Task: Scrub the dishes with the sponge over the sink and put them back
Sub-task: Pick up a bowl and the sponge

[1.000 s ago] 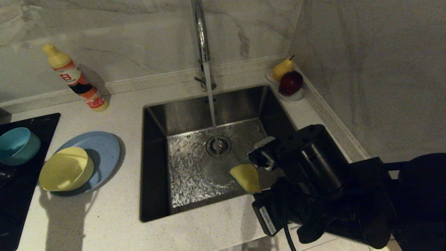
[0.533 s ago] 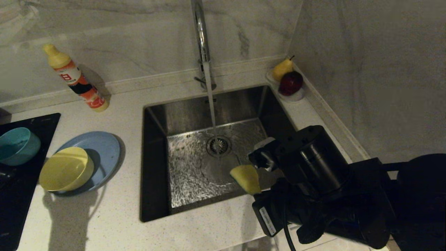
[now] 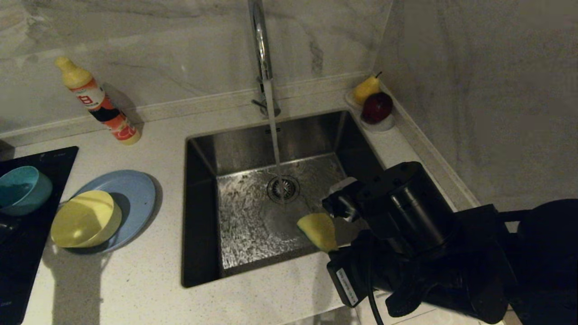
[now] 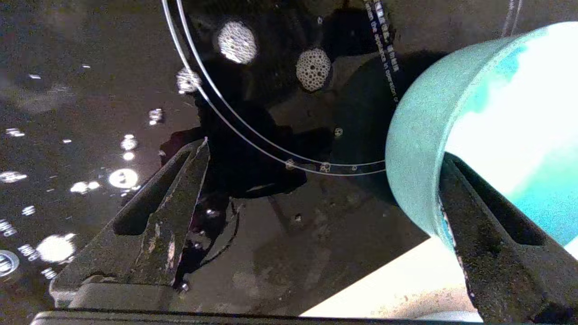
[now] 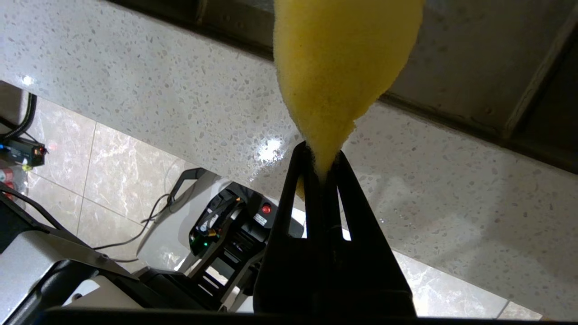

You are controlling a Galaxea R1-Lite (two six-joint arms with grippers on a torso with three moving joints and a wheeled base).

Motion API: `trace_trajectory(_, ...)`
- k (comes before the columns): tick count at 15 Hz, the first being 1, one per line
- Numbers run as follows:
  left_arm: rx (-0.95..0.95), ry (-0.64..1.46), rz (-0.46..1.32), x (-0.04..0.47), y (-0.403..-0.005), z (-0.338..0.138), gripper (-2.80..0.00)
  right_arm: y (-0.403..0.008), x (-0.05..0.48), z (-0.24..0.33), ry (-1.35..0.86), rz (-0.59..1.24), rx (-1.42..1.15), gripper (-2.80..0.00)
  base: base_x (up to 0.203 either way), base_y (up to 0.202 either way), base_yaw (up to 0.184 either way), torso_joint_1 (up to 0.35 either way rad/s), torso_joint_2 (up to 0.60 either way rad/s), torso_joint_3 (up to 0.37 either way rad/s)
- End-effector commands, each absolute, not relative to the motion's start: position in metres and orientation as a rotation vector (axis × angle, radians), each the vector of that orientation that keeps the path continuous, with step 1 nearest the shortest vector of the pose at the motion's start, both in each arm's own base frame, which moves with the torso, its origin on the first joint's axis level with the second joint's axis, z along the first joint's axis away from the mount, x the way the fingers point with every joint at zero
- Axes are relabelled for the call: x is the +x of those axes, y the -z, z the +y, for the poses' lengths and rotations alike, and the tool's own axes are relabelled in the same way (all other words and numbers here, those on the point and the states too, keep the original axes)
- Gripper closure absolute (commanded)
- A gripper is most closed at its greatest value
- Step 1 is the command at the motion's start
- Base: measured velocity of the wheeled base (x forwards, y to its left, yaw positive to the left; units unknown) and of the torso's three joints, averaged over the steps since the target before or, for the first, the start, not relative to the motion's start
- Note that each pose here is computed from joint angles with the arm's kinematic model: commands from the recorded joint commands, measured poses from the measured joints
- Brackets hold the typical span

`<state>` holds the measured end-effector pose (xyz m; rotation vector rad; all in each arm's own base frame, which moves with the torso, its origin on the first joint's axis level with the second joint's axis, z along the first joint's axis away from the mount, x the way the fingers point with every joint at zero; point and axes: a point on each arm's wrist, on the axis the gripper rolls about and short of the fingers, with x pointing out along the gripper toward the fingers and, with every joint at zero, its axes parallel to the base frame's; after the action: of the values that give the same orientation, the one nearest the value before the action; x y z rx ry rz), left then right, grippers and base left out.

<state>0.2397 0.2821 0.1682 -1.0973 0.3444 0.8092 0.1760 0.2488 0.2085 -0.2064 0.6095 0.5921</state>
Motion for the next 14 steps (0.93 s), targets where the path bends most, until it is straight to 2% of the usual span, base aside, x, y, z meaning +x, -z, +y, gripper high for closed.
trace_trajectory(1,-1.119,-0.814,0.348,0.242,-0.164,0.286,-2.80,-0.211,0.175,0.248,-0.592,0.603,-0.202,0.00,0.000,0.000,0.000,0.000,0.00,0.000)
trace_trajectory(10,-1.157,-0.842,0.370,0.248,-0.175,0.292,-2.80,-0.209,0.175,0.248,-0.592,0.607,-0.205,0.00,0.000,0.000,0.000,0.000,0.00,0.000)
trace_trajectory(11,-1.158,-0.843,0.372,0.248,-0.174,0.292,0.00,-0.210,0.175,0.248,-0.592,0.606,-0.204,0.00,0.000,0.000,0.000,0.000,0.00,0.000)
trace_trajectory(14,-1.165,-0.848,0.386,0.250,-0.167,0.294,0.00,-0.210,0.175,0.248,-0.593,0.606,-0.203,0.00,0.000,0.000,0.000,0.000,0.00,0.000)
